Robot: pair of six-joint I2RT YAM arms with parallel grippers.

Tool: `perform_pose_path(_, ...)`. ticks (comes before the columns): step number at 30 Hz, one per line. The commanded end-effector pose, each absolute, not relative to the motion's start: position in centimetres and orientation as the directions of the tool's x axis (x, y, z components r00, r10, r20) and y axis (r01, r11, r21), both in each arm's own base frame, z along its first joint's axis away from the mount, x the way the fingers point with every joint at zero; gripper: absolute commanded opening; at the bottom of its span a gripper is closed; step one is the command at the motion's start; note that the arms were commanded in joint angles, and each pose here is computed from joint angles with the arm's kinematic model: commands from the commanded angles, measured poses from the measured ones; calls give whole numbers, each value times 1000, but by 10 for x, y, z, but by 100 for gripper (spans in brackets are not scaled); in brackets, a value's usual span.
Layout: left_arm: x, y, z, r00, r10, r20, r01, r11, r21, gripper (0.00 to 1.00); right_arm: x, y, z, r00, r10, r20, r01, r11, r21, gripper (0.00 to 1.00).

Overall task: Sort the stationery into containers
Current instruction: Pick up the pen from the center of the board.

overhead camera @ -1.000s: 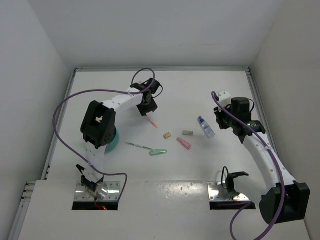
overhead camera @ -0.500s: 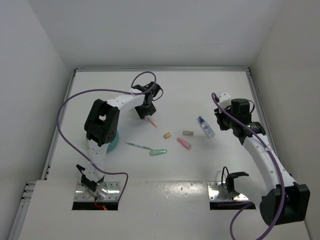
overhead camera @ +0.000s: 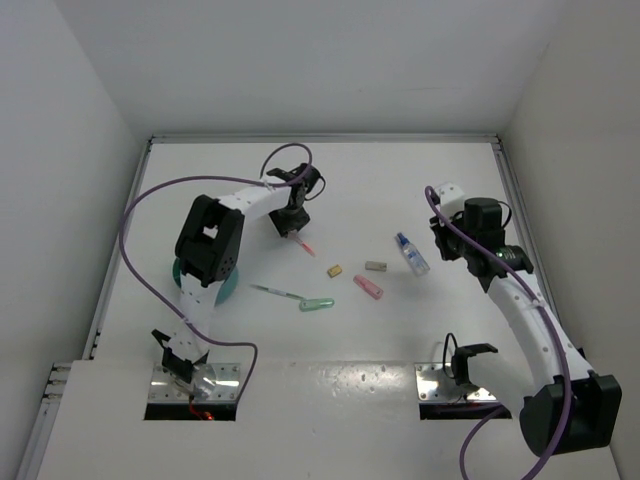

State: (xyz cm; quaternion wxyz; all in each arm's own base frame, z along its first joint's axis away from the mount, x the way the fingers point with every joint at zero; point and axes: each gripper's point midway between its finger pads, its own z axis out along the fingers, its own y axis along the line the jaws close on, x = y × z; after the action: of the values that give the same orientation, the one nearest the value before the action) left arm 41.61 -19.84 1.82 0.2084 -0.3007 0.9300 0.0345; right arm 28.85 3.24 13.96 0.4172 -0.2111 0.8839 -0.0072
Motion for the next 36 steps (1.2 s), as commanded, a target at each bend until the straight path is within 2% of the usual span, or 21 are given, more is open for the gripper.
perform_pose_path(1, 422, -193, 18, -720, -553, -419, -591, 805, -47, 47, 295, 32, 151, -523, -380, -763, -353, 911, -211, 25)
perform_pose_path(9, 420, -191, 9, -740, -543, -397, -582, 813, -29, 40, 295, 32, 153, -516, -379, -768, -351, 912, -213, 25)
perform_pose_path(13, 418, -189, 9, -748, -534, -394, -575, 818, -17, 24, 296, 32, 157, -505, -369, -780, -343, 915, -211, 25)
perform_pose_path(18, 415, -187, 6, -757, -524, -390, -567, 824, -5, 11, 296, 32, 157, -505, -369, -780, -343, 915, -211, 25)
perform_pose_path(21, 417, -194, 30, -766, -493, -414, -527, 849, -36, 1, 296, 32, 157, -505, -369, -780, -343, 915, -211, 25)
perform_pose_path(24, 420, -206, 82, -753, -442, -488, -456, 885, -98, 0, 291, 37, 151, -511, -379, -772, -378, 905, -194, 25)
perform_pose_path(25, 421, -208, 102, -749, -409, -521, -416, 903, -110, 0, 290, 41, 147, -515, -388, -764, -402, 897, -185, 21)
perform_pose_path(27, 414, -207, 158, -697, -372, -613, -360, 921, -149, 0, 281, 51, 132, -533, -426, -731, -487, 861, -146, 0)
perform_pose_path(30, 398, -182, 208, -630, -269, -728, -309, 948, -84, 0, 273, 69, 124, -502, -482, -718, -614, 784, -96, 0)
perform_pose_path(31, 385, -169, 246, -570, -264, -779, -292, 950, -108, 0, 271, 78, 123, -488, -481, -728, -648, 759, -67, 18)
perform_pose_path(32, 377, -156, 262, -535, -259, -804, -300, 948, -106, 0, 272, 83, 125, -472, -485, -736, -670, 740, -58, 49)
perform_pose_path(33, 367, -136, 267, -497, -248, -832, -345, 936, -74, 0, 274, 87, 129, -456, -486, -746, -687, 724, -51, 75)
perform_pose_path(34, 358, -119, 278, -459, -265, -848, -373, 924, -86, 0, 276, 95, 128, -449, -483, -751, -711, 703, -27, 86)
perform_pose_path(36, 327, -80, 300, -375, -308, -874, -417, 899, -138, 0, 278, 120, 147, -403, -450, -797, -778, 627, 40, 90)
